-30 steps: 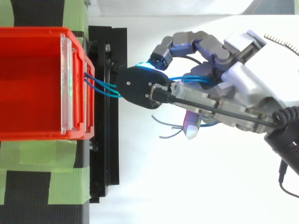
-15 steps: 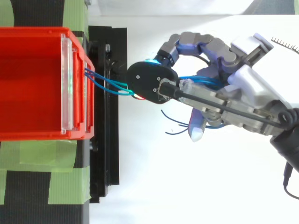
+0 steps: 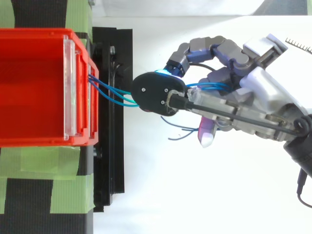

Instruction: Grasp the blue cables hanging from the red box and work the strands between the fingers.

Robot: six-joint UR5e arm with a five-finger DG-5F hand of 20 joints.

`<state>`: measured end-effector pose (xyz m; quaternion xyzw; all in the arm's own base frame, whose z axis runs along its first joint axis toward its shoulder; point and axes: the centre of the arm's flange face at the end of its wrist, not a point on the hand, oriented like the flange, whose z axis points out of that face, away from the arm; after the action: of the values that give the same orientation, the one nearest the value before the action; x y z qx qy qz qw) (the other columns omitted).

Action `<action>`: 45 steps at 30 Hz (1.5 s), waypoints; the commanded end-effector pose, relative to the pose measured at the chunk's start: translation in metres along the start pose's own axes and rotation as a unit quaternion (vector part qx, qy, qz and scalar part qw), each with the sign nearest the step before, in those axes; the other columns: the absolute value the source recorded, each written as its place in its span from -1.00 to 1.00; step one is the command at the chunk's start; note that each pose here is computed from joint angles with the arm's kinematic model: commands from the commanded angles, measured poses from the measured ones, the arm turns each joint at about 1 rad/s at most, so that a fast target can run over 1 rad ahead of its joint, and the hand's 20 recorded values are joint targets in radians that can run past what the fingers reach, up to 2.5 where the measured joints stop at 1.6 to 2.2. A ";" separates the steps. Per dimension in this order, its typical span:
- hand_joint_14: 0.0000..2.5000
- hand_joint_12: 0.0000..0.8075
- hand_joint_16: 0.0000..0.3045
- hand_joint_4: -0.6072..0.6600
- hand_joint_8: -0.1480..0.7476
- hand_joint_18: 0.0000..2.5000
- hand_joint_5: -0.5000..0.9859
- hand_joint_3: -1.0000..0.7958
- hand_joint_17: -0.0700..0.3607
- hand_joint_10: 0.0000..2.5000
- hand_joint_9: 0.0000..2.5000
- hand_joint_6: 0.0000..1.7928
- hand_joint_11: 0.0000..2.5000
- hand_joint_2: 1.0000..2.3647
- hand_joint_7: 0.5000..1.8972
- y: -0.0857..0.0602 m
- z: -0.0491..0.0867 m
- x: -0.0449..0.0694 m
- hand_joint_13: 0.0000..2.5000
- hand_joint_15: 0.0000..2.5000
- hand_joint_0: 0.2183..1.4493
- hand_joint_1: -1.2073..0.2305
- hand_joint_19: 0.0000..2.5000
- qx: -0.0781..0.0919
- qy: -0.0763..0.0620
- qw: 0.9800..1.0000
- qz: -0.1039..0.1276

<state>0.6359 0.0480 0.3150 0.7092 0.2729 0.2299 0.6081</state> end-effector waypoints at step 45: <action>1.00 0.54 0.62 0.37 0.50 1.00 0.06 -0.64 0.18 1.00 0.56 -0.99 1.00 -0.98 0.12 0.000 0.000 0.000 0.59 0.29 -0.04 -0.17 -0.53 -0.001 -0.001 1.000 -0.003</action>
<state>0.6361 0.0480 0.3146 0.7082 0.2748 0.2280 0.6090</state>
